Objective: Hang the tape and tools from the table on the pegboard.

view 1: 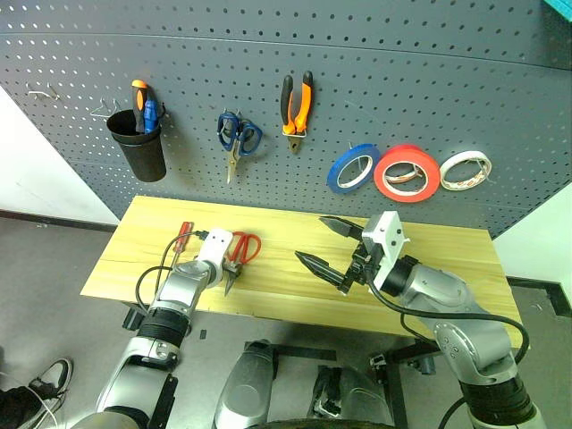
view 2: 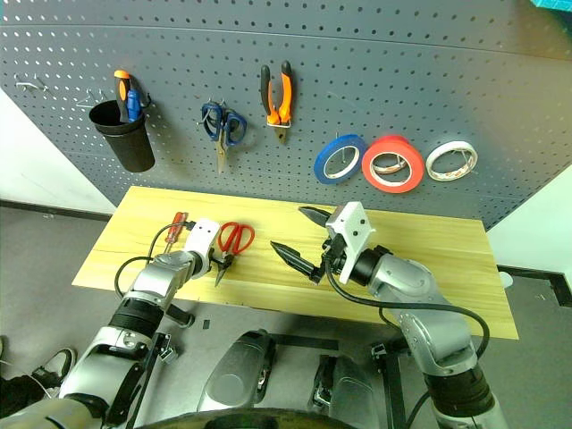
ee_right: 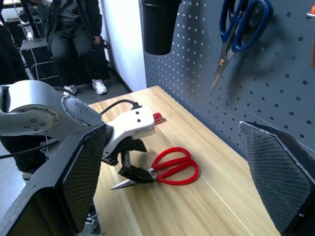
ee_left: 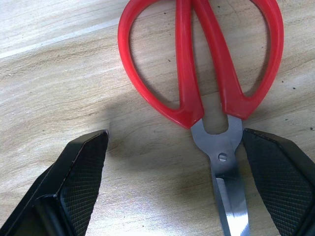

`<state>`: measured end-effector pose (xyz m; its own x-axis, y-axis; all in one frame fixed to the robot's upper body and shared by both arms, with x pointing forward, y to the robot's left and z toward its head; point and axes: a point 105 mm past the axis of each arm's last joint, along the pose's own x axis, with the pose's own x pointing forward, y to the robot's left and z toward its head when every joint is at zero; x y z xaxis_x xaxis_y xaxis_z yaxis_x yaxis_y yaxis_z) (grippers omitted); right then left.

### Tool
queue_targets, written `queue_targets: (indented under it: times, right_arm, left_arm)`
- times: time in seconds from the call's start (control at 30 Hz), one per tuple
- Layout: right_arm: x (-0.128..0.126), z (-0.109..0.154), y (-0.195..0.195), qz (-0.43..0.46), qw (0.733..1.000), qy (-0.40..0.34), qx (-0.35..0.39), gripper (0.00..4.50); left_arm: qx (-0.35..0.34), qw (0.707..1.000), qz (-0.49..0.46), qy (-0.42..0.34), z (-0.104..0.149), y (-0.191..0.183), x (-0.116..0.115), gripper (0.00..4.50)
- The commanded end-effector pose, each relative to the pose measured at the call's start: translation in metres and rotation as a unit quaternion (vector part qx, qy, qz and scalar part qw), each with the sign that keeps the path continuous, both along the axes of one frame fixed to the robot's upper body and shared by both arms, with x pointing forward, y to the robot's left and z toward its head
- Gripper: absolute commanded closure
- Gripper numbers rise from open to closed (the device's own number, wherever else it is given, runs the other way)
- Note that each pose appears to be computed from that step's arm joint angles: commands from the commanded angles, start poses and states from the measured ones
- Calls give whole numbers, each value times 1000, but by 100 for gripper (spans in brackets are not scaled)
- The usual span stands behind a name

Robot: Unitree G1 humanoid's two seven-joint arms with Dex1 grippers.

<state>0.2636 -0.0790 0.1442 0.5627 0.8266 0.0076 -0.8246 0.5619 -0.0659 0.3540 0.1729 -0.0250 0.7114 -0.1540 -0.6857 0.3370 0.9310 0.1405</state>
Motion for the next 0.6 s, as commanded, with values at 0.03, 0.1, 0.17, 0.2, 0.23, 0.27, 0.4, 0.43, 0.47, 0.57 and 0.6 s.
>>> queue_targets:
  times: [0.03, 0.1, 0.17, 0.2, 0.23, 0.27, 0.4, 0.43, 0.47, 0.57, 0.6]
  right_arm:
    - [-4, 16, 4, 8, 999, -35, 7, 3]
    - [-4, 16, 4, 7, 999, -35, 7, 1]
    - [-3, 17, 4, 7, 999, -36, 8, 0]
    - [-3, 17, 4, 7, 999, -37, 8, 0]
    - [-3, 17, 4, 6, 999, -37, 8, 0]
    - [-3, 17, 4, 6, 999, -38, 8, 0]
    - [-1, 17, 4, 1, 999, -37, 9, 0]
    - [0, 17, 4, -1, 999, -37, 9, 0]
    - [0, 17, 4, -1, 999, -37, 9, 0]
    - [1, 17, 4, -2, 999, -38, 9, 0]
    - [1, 17, 4, -2, 999, -38, 9, 0]
  left_arm:
    - [22, 1000, 16, 15, -7, 11, -4, 0]
    - [19, 1000, 16, 16, -7, 9, -5, 18]
    - [17, 1000, 16, 18, -7, 9, -5, 58]
    - [17, 1000, 16, 18, -7, 8, -5, 91]
    - [17, 1000, 17, 18, -7, 8, -5, 122]
    - [17, 1000, 17, 18, -7, 8, -5, 156]
    - [18, 999, 20, 17, -7, 9, -5, 279]
    - [18, 999, 20, 17, -7, 9, -5, 309]
    - [18, 999, 20, 17, -7, 9, -5, 334]
    - [19, 1000, 22, 13, -6, 9, -4, 347]
    - [19, 1000, 22, 12, -6, 9, -4, 347]
